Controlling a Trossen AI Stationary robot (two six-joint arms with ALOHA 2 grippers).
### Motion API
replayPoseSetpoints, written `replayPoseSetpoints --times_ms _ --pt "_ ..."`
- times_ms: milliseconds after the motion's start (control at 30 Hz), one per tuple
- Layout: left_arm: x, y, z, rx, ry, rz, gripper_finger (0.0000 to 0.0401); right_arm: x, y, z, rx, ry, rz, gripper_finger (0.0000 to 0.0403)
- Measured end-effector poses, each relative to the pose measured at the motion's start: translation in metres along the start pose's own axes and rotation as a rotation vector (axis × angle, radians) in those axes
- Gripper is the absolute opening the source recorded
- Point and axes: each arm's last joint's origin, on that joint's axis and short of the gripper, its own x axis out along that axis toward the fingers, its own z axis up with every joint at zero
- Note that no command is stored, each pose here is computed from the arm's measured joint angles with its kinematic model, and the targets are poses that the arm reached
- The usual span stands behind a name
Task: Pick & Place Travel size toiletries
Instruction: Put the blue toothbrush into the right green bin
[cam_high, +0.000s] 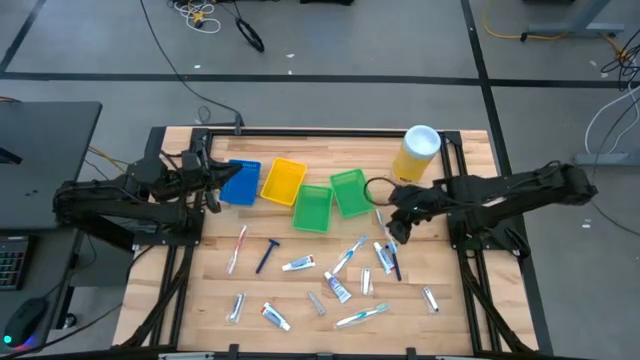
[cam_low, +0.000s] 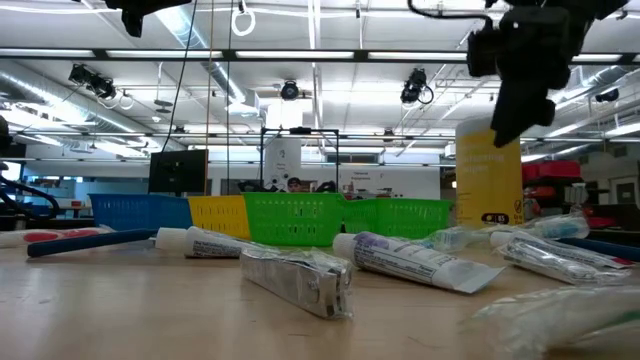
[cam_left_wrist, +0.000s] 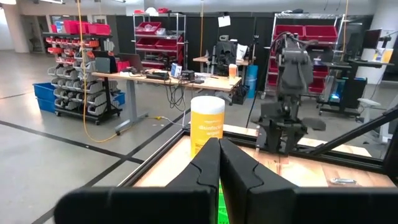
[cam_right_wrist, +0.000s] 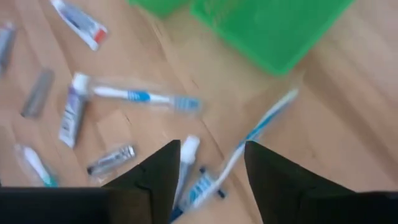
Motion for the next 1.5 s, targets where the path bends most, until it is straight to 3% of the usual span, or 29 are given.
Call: replayPoseSetpoints --times_ms 267,400,533,733,1067,1267,1500 --pt "0.0 0.0 0.0 0.0 0.0 0.0 0.0018 0.03 0.011 -0.01 0.105 0.138 -0.085 0.0199" --pt "0.0 0.0 0.0 0.0 0.0 0.0 0.001 0.043 0.01 -0.02 0.155 0.23 -0.204 0.0199" --pt "0.0 0.0 0.0 0.001 0.0 0.0 0.0006 0.055 0.009 -0.023 0.166 0.23 -0.306 0.0199" --pt "0.0 0.0 0.0 -0.004 0.0 0.0 0.002 0.073 0.018 -0.016 0.167 0.198 -0.221 0.0199" --pt "0.0 0.0 0.0 -0.004 0.0 0.0 0.0006 0.085 0.014 -0.02 0.183 0.25 -0.285 0.0199" --pt "0.0 0.0 0.0 -0.004 0.0 0.0 0.002 0.097 0.005 -0.029 0.236 0.251 -0.303 0.0198" --pt "0.0 0.0 0.0 -0.005 0.0 0.0 0.0015 0.103 0.0 -0.035 0.24 0.217 -0.274 0.0171"
